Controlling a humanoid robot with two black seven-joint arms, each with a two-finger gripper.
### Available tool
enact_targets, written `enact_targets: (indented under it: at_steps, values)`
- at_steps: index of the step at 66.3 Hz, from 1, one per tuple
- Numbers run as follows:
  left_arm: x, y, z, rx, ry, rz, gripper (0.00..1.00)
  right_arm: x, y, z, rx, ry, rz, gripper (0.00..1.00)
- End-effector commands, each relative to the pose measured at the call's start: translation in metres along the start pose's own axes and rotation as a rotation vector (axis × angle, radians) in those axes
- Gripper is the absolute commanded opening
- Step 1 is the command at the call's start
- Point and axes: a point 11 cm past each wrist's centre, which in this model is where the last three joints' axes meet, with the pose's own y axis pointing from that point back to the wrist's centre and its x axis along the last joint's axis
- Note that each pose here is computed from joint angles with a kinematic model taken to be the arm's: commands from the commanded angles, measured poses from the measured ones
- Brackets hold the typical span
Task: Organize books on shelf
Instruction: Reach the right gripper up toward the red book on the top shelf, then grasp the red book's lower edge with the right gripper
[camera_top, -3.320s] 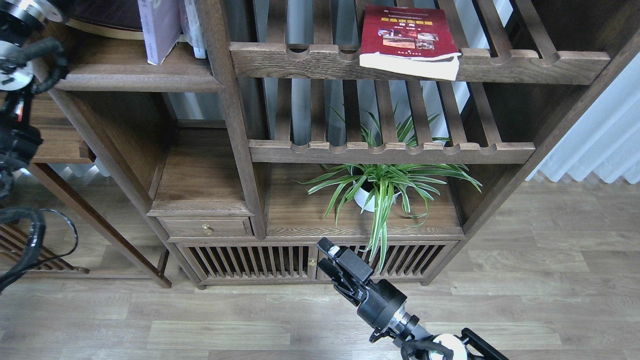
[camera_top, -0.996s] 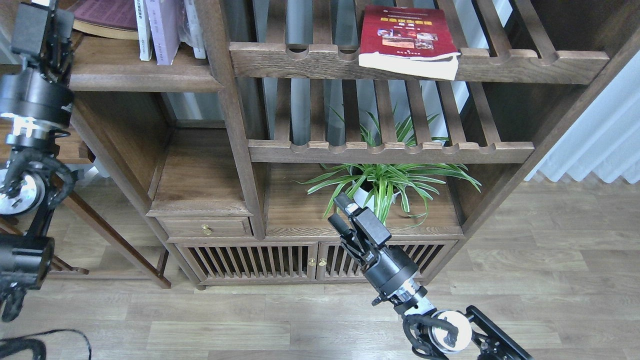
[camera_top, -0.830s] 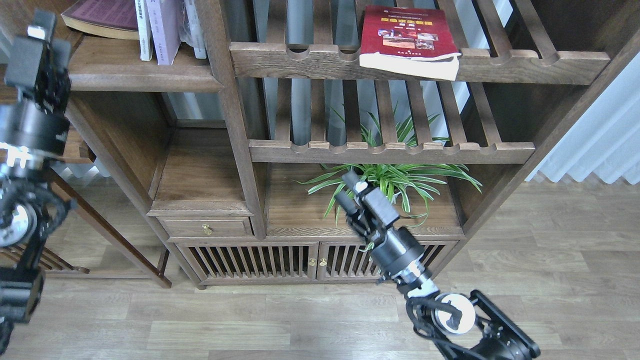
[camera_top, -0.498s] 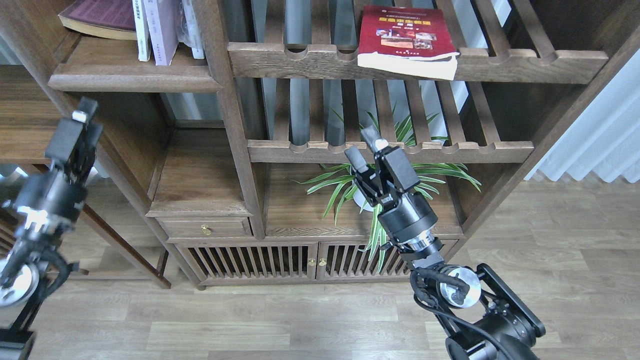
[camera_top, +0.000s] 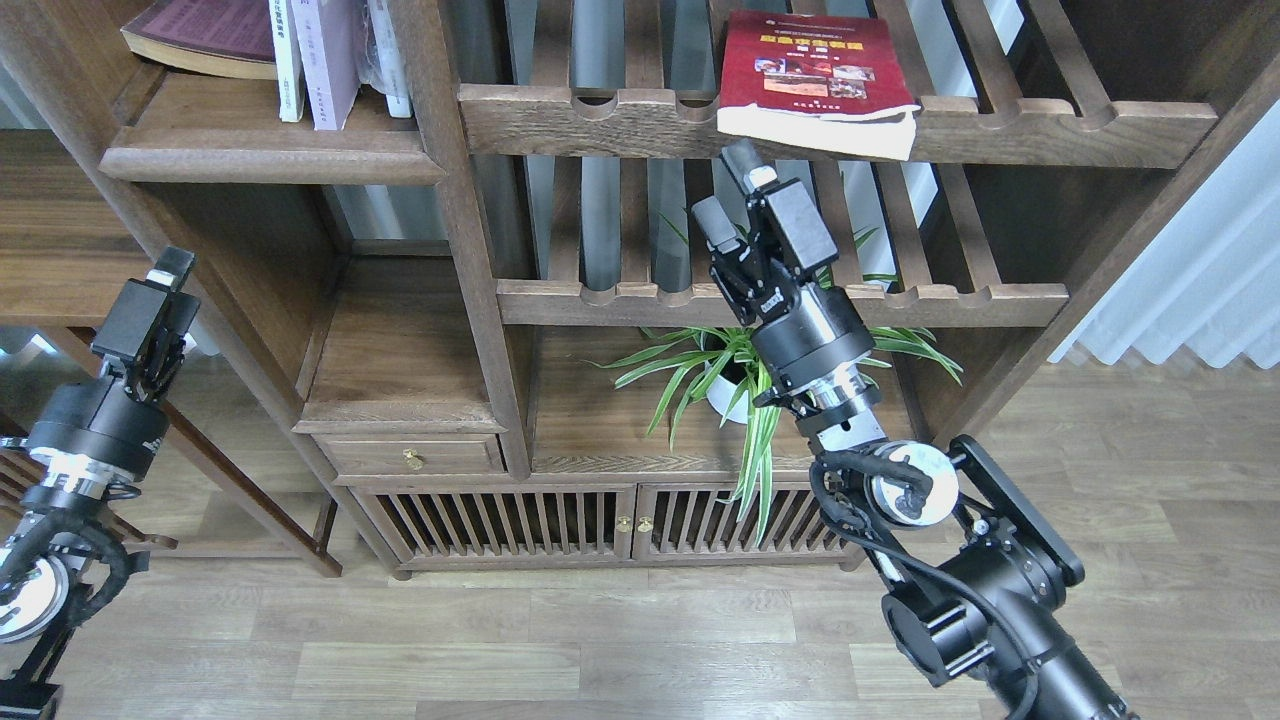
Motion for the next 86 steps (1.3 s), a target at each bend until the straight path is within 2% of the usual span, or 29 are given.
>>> enact_targets:
  at_steps: [1, 41, 86]
  values:
    - [0.001, 0.000, 0.001, -0.002, 0.000, 0.004, 0.89, -0.001, -0.002, -0.007, 0.017, 0.005, 0.006, 0.98]
    - [-0.002, -0.004, 0.000, -0.004, 0.001, -0.008, 0.89, 0.001, -0.004, -0.051, 0.139, 0.023, 0.028, 0.98]
    - [-0.003, -0.005, -0.001, -0.002, 0.003, -0.010, 0.89, -0.002, -0.013, -0.059, 0.154, 0.029, 0.048, 0.98]
